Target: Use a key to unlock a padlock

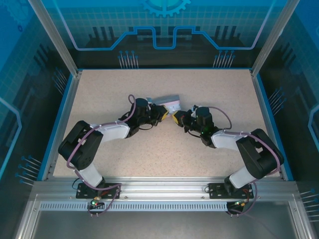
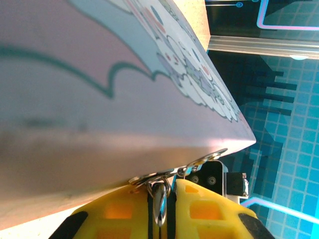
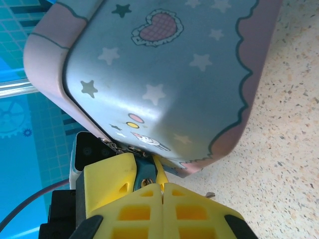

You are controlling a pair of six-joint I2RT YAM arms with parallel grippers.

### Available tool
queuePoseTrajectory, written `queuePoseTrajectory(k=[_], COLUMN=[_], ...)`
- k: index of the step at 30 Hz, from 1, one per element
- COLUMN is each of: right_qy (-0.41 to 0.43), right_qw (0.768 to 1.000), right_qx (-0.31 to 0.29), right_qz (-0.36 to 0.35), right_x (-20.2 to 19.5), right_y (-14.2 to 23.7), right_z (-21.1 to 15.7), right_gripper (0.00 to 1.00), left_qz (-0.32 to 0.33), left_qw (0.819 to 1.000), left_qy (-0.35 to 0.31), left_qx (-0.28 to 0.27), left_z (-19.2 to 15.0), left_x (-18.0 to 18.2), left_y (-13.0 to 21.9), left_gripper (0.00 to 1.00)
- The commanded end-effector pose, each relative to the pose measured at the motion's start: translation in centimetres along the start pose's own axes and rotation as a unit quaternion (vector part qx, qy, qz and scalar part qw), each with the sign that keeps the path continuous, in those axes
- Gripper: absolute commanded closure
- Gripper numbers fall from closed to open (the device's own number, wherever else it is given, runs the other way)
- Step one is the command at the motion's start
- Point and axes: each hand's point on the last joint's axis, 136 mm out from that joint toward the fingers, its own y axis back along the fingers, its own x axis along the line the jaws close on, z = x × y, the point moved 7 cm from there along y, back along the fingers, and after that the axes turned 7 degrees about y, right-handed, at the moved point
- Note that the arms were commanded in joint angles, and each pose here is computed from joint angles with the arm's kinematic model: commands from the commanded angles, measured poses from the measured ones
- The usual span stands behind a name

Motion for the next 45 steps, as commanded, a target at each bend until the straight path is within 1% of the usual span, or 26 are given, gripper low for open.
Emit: queuePoseTrajectory(k=[1,9,18,30,37,45], right_qy=[0.002,-0.007,-0.067,-0.058,-0.054,0.003], right_qw=[0.999,0.999,0.993,0.994,0.996,0.999], right_qx=[0.016,0.016,0.031,0.032,0.022,0.017], right_qz=[0.029,0.049,0.093,0.087,0.068,0.037], right_x=[-0.2,0.2,0.9,2.6,1.7,0.9], right_y=[-0.4,-0.5,-1.5,-1.2,-1.2,-1.2], right_z=[-0.5,0.3,0.1,-1.1,-1.0,-0.2], right_gripper=[1.0,1.0,1.0,1.0,1.0,1.0], left_qz=[-0.063,-0.064,-0.063,-0.06,-0.064,-0.067], left_qw=[0.997,0.996,0.996,0.997,0.996,0.996], left_qy=[-0.017,-0.024,-0.024,-0.023,-0.025,-0.026], left_qx=[0.049,0.051,0.05,0.046,0.05,0.053], left_z=[-2.1,-2.2,-2.1,-2.1,-2.2,-2.3], left_x=[-3.0,-3.0,-2.7,-2.5,-2.7,-2.7], left_y=[0.8,1.0,0.8,0.7,0.7,1.0], left_gripper=[1.0,1.0,1.0,1.0,1.0,1.0])
